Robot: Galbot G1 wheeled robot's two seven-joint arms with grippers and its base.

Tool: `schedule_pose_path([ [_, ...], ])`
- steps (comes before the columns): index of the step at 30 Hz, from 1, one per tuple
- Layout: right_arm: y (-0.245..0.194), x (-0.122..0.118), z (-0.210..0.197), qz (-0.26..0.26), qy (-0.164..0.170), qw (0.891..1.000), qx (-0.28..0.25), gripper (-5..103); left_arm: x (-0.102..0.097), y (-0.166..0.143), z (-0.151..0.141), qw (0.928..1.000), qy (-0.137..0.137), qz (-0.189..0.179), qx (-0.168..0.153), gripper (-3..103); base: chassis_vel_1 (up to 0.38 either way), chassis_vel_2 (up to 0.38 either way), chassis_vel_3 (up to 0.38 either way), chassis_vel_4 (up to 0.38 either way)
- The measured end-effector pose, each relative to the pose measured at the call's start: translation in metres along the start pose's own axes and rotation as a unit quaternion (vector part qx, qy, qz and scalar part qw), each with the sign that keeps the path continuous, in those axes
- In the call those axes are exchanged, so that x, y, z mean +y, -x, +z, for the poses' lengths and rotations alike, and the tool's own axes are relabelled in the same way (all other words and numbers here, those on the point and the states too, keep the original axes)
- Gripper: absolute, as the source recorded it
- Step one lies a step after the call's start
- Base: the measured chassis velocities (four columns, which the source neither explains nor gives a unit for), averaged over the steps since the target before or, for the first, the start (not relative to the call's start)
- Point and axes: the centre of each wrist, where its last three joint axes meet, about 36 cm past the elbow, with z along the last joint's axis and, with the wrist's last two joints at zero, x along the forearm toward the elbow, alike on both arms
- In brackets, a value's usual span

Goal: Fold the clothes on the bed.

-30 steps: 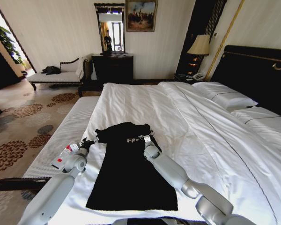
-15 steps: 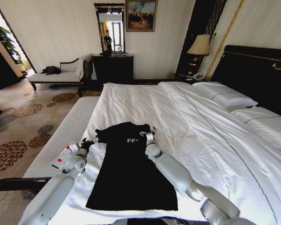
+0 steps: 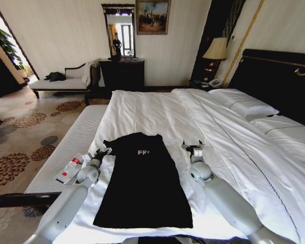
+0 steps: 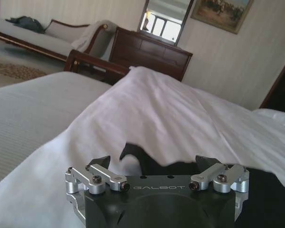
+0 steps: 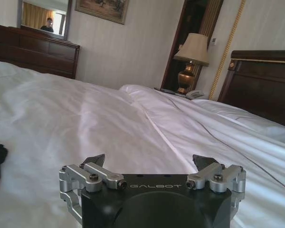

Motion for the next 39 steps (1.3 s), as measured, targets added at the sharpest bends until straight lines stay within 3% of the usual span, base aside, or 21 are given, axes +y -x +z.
schedule_pose_path([
  [6,0.001,-0.024,0.003,0.031,0.002,1.000,0.000,100,-0.006,0.021,-0.015,1.0000,0.004,-0.006,-0.004,100,0.000,0.000,0.000,0.000],
  [10,-0.002,-0.045,0.000,0.052,0.004,0.999,-0.004,100,0.001,0.029,-0.002,0.9995,0.007,-0.022,0.022,100,0.000,0.000,0.000,0.000],
  [15,-0.003,-0.051,-0.002,0.059,0.005,0.998,-0.003,100,0.004,0.032,0.006,0.9986,-0.013,-0.035,0.038,100,0.000,0.000,0.000,0.000],
  [21,-0.006,-0.050,-0.002,0.060,0.005,0.998,-0.001,100,0.011,0.050,0.008,0.9981,0.005,-0.044,0.042,101,0.000,0.000,0.000,0.000],
  [24,-0.009,-0.051,0.001,0.062,0.004,0.998,0.003,100,0.010,0.057,0.003,0.9987,0.011,-0.039,0.031,86,0.000,0.000,0.000,0.000],
  [26,-0.010,-0.052,0.003,0.064,0.003,0.998,0.005,100,0.009,0.058,0.003,0.9989,0.013,-0.036,0.027,86,0.000,0.000,0.000,0.000],
  [29,-0.013,-0.055,0.006,0.067,0.002,0.998,0.008,100,0.006,0.055,0.004,0.9993,0.016,-0.026,0.020,70,0.000,0.000,0.000,0.000],
  [31,-0.014,-0.054,0.007,0.067,0.002,0.998,0.008,100,0.005,0.053,0.006,0.9994,0.014,-0.025,0.021,64,0.000,0.000,0.000,0.000],
  [34,-0.015,-0.056,0.006,0.068,0.003,0.998,0.007,100,0.005,0.051,0.011,0.9988,0.013,-0.041,0.021,48,0.000,0.000,0.000,0.000],
  [36,-0.016,-0.056,0.006,0.069,0.003,0.998,0.007,100,0.005,0.051,0.011,0.9987,0.013,-0.044,0.021,48,0.000,0.000,0.000,0.000],
  [38,-0.016,-0.058,0.005,0.070,0.003,0.998,0.006,100,0.005,0.051,0.011,0.9987,0.012,-0.046,0.021,38,0.000,0.000,0.000,0.000],
  [39,-0.016,-0.058,0.005,0.070,0.003,0.998,0.006,100,0.005,0.051,0.011,0.9987,0.012,-0.046,0.021,38,0.000,0.000,0.000,0.000],
])
